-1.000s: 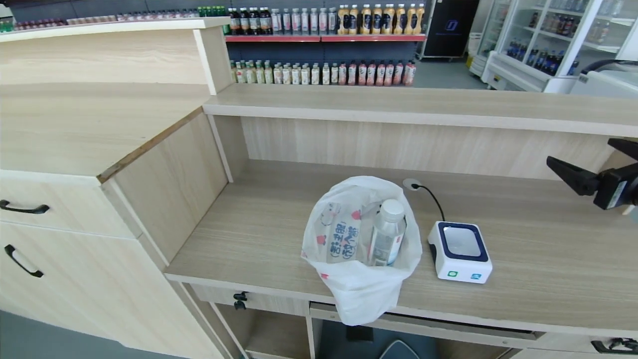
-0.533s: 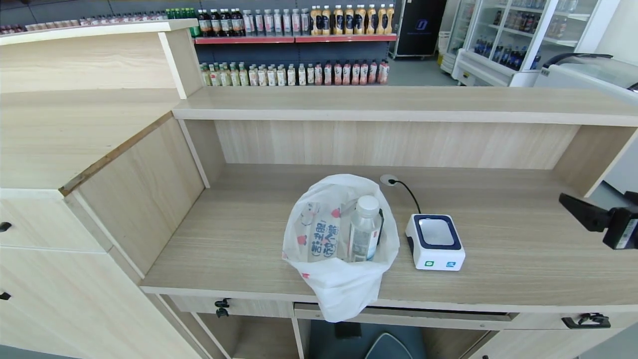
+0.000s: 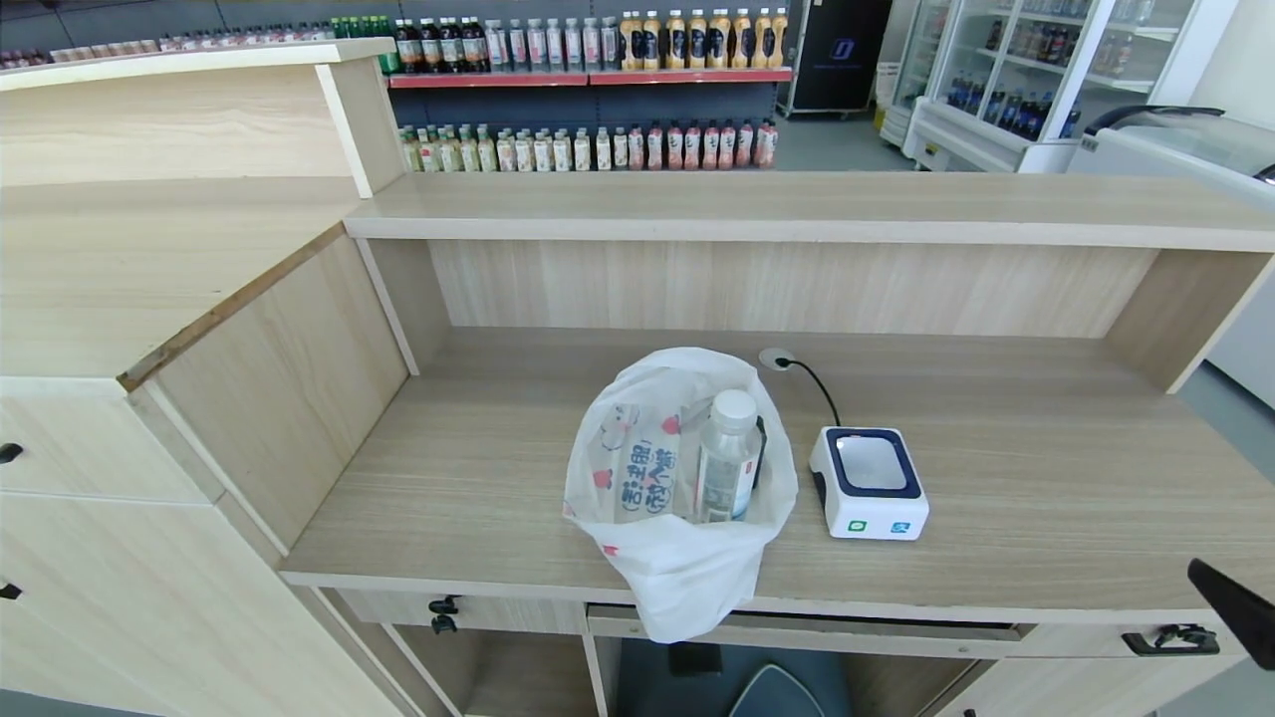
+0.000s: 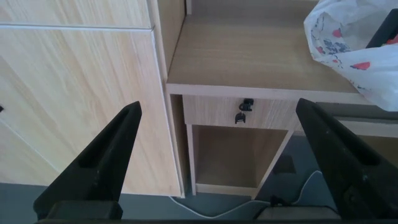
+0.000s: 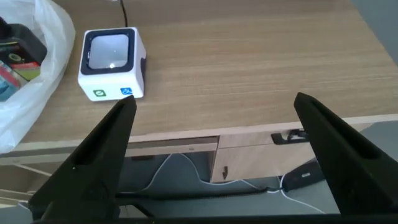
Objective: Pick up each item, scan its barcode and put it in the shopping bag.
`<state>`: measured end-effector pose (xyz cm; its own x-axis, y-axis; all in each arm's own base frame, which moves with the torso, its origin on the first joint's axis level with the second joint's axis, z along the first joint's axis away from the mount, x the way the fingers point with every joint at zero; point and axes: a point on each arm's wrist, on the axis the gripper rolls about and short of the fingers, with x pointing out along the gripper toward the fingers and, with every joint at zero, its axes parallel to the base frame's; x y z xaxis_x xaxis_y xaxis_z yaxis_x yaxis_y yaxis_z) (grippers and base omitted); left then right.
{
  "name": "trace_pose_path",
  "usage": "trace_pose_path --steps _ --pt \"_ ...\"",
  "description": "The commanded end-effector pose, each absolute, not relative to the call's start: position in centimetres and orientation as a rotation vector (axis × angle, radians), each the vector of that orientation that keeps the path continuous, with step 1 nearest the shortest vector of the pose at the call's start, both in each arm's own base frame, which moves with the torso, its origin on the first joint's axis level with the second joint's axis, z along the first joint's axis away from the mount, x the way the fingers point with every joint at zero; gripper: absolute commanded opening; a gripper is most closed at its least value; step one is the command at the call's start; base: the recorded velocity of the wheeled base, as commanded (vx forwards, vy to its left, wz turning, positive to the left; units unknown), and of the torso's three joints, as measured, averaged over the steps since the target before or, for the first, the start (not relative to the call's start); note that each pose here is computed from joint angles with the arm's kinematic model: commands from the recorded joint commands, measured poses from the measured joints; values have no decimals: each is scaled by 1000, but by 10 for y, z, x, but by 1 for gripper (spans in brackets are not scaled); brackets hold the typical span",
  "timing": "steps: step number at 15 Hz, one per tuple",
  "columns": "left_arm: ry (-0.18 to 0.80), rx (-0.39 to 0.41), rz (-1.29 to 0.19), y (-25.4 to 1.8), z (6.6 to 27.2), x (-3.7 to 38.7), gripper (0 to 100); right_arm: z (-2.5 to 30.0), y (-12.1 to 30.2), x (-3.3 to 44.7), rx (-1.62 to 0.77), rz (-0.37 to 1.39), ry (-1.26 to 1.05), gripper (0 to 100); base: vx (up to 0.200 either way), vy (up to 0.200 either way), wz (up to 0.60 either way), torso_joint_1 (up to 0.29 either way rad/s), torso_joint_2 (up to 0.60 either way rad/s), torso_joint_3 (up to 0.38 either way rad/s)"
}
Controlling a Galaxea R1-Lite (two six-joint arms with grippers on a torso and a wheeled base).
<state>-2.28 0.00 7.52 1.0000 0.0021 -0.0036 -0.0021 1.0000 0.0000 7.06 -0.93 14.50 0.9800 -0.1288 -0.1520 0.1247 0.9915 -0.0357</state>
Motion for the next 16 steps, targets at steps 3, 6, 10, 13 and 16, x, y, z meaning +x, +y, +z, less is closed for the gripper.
trace_pose_path --steps 3,6,10,13,16 --pt "3 0 3 0 75 -23 100 105 0 5 -31 -53 44 100 0 0 0 0 0 0" --pt "3 0 3 0 75 -23 100 76 0 -18 -22 -45 73 100 0 0 0 0 0 0" --pt "3 0 3 0 75 -23 100 75 0 -23 -23 -14 8 100 0 0 0 0 0 0" --pt "3 0 3 0 75 -23 100 75 0 -23 17 -18 8 100 0 0 0 0 0 0" --pt "3 0 3 0 75 -23 100 75 0 -23 17 -18 8 100 0 0 0 0 0 0"
